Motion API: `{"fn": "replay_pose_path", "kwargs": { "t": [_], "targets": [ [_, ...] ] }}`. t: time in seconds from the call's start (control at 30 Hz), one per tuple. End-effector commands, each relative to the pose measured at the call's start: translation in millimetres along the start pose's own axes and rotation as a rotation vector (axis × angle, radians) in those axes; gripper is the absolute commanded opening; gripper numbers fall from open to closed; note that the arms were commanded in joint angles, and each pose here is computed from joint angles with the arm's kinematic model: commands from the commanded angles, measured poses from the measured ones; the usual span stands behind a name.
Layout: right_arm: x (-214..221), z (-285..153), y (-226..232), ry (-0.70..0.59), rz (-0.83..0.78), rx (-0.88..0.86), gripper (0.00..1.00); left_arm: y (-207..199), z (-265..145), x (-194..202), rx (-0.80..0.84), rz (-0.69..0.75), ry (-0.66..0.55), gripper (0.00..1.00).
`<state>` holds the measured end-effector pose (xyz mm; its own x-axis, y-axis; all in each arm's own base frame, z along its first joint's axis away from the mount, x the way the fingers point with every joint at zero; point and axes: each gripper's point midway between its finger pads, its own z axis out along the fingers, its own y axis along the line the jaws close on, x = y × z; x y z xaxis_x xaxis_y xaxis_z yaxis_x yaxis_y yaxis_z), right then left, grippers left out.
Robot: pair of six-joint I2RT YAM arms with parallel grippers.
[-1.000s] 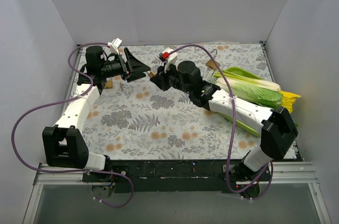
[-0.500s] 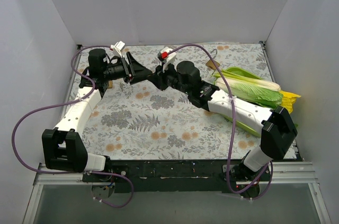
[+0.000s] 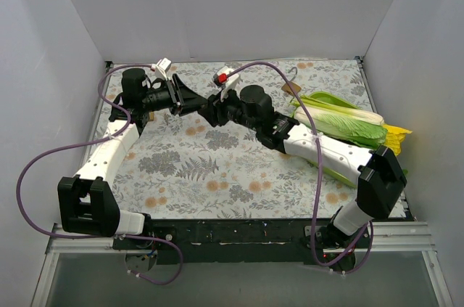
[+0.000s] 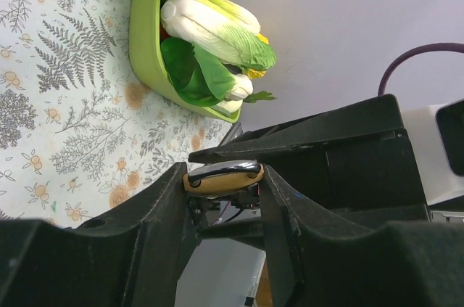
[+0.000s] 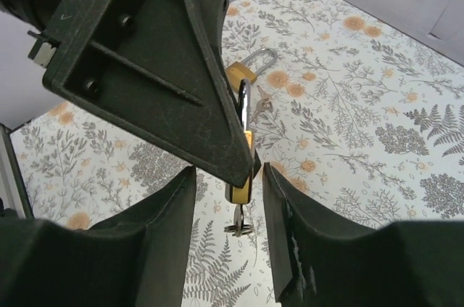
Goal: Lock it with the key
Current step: Lock the lock.
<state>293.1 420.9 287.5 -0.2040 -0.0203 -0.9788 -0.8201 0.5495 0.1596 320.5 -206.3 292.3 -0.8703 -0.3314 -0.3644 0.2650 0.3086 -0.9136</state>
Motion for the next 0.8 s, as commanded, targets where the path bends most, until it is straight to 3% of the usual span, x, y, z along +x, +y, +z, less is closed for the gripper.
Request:
{"fn": "replay_pose_path", "kwargs": {
  "t": [0.0,0.37,0.77],
  "targets": [
    [-26,-16,7,-0.045,-0.027,-0.053,0.51,-18,-12,-7,0.018,0.055,-0.031,0.0],
    [-21,-44,3,-0.012,-0.082,-0.156,0.43,-13,-14,0,0.008,0.055,-0.017,0.0],
    [-16,-31,12,0.015,-0.094,-0.229,0.36,-16,-13,1,0.022,0.05,-0.001,0.0]
  ]
}}
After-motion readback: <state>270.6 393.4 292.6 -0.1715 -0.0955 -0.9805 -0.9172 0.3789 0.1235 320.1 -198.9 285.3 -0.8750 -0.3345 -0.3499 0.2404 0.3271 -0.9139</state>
